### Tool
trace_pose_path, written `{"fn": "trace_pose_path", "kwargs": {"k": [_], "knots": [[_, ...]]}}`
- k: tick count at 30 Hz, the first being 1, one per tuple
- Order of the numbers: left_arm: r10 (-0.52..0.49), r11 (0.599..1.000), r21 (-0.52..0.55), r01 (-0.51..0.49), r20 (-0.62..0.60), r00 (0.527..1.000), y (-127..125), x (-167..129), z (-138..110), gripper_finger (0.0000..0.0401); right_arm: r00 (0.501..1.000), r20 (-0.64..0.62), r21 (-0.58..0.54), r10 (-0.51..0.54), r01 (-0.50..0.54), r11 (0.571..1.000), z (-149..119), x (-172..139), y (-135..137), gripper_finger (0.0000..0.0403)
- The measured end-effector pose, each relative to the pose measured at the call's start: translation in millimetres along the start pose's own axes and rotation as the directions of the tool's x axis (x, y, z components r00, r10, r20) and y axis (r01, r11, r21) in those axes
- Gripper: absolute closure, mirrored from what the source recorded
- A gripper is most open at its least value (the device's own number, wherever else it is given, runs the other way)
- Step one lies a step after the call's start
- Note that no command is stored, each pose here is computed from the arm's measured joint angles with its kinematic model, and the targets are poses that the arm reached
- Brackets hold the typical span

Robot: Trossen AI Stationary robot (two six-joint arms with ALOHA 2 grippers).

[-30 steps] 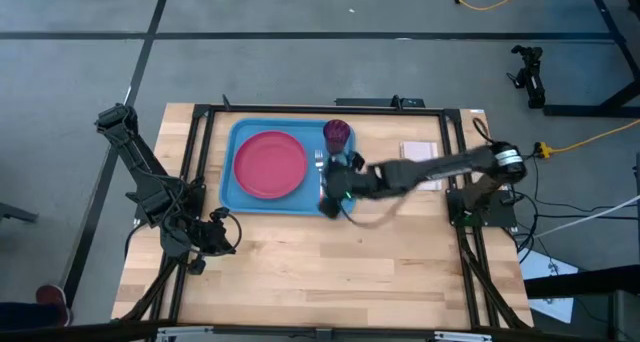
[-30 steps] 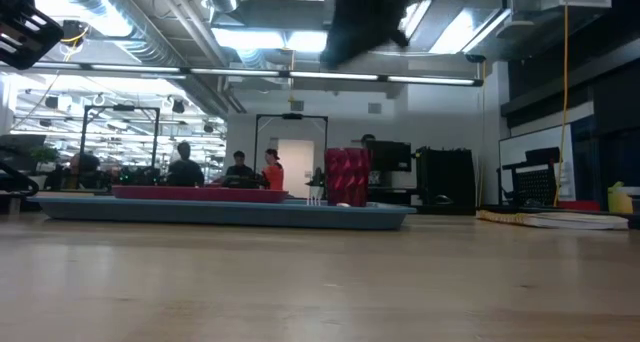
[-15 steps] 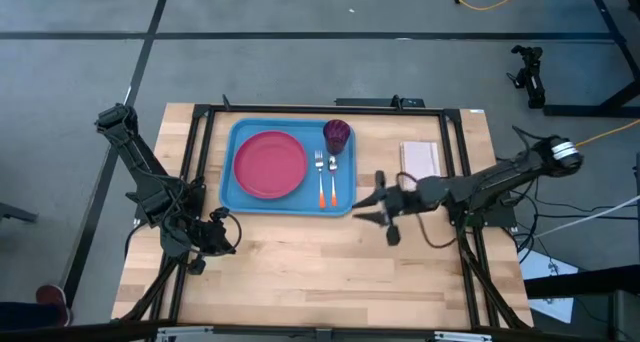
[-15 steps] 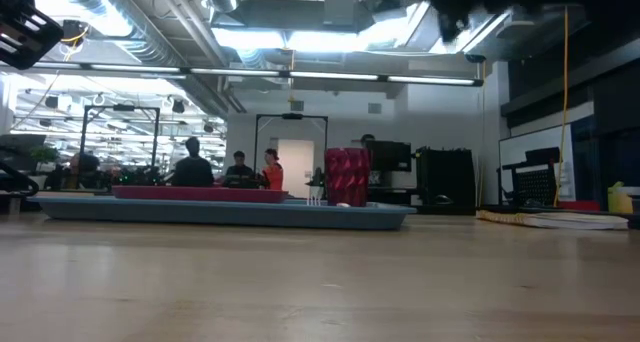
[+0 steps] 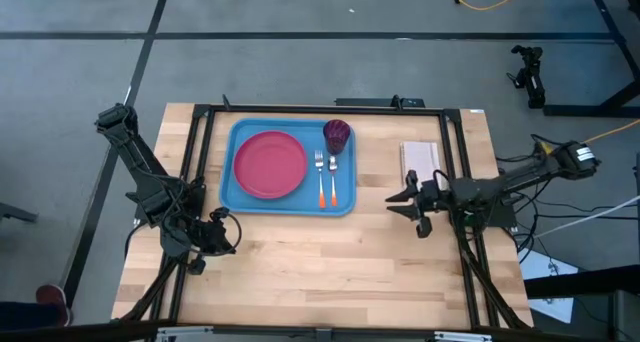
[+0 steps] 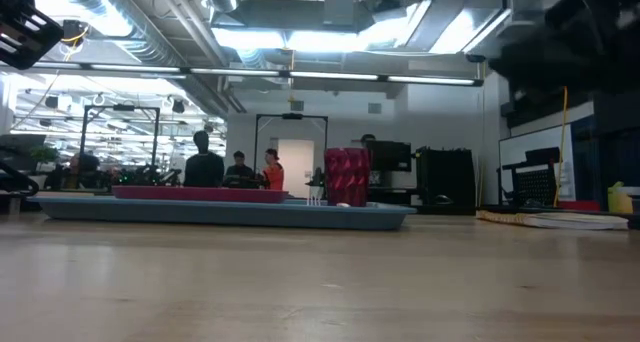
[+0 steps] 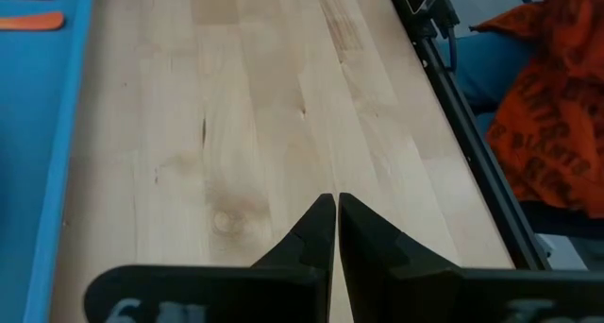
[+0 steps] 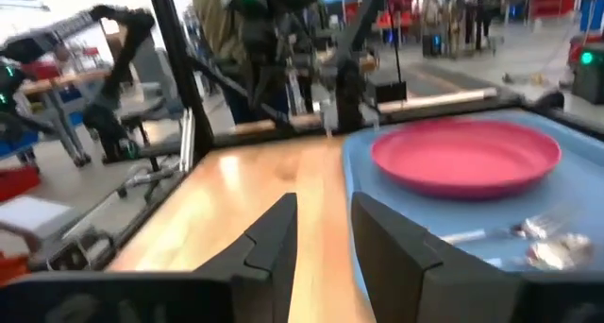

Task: Pick and place plate/cup/fork/spoon on tray
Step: Return to Home Position

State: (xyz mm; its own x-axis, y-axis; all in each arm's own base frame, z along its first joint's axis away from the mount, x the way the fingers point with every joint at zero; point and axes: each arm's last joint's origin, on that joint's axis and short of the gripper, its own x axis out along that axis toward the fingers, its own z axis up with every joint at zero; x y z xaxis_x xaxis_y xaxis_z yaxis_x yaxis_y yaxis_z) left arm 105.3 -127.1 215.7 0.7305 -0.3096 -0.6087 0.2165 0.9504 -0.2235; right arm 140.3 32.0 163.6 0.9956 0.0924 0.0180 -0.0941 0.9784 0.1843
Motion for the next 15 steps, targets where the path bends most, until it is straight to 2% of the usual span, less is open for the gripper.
{"fn": "trace_pose_path", "kwargs": {"k": [11, 15], "knots": [[-0.001, 1.0, 0.0, 0.001, -0.001, 1.0, 0, 0, 0, 0.039, 0.994, -0.101, -0.07, -0.031, 0.024, 0.997, -2, -17, -9, 0.0295], [-0.001, 1.0, 0.0, 0.001, 0.0, 1.0, 0, 0, 0, 0.039, 0.996, -0.077, -0.092, 0.048, -0.055, 0.994, 2, -25, -9, 0.0295]]}}
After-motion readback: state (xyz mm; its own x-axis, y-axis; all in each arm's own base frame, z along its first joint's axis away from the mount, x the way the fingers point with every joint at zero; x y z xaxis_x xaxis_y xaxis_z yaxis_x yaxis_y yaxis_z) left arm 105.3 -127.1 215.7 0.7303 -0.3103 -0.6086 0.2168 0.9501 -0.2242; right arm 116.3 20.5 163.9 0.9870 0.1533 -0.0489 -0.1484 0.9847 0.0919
